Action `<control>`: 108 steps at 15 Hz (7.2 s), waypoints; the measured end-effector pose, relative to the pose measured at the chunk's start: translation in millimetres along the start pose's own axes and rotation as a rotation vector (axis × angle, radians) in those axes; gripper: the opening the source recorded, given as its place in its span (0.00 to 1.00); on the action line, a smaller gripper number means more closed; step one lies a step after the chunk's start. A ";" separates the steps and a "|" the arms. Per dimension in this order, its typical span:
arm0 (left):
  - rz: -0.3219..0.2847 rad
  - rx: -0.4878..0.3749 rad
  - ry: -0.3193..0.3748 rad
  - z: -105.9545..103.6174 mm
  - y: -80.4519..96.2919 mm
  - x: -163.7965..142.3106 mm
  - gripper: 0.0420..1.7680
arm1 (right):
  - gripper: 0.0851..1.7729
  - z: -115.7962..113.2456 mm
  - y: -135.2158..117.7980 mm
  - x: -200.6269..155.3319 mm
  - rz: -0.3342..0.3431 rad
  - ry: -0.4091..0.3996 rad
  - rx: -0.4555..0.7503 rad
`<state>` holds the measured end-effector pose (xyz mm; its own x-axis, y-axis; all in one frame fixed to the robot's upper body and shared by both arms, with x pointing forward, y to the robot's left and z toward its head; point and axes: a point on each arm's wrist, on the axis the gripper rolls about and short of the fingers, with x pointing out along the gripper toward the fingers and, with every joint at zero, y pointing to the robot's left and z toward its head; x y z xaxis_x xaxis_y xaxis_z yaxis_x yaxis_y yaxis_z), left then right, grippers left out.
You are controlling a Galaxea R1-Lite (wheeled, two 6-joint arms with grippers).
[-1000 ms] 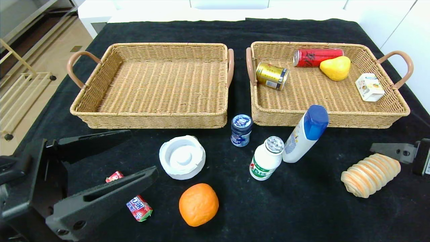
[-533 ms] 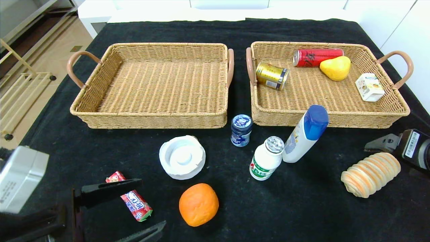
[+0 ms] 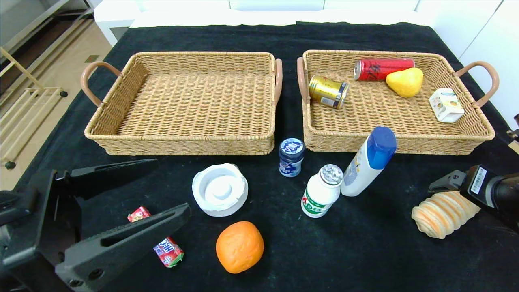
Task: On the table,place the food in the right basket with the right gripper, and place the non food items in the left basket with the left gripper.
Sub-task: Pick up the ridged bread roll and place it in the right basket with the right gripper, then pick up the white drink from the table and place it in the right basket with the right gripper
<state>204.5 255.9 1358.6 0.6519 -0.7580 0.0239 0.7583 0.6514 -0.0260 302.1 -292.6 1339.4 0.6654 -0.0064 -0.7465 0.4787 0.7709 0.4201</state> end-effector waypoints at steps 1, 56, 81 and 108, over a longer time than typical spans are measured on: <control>0.000 0.001 -0.002 0.5 0.0 -0.1 0.97 | 0.96 -0.4 -0.2 2.6 -0.005 0.007 0.003; -0.010 0.001 0.000 -0.4 -2.0 -0.2 0.97 | 0.20 41.6 59.3 -56.9 0.187 -0.337 -0.356; -0.009 0.001 0.003 -1.0 -1.8 0.2 0.97 | 0.72 100.6 125.3 18.8 0.207 -0.468 -0.316; -0.014 -0.010 0.059 -6.8 -2.6 2.9 0.97 | 0.95 -89.1 -31.6 -76.9 0.525 -0.140 -0.887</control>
<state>204.4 251.8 1352.0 0.6399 -0.7677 -0.0344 0.7668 0.6408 -0.0364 184.7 -259.7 1337.6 0.7560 0.4353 -0.4889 -0.4458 0.8893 0.1026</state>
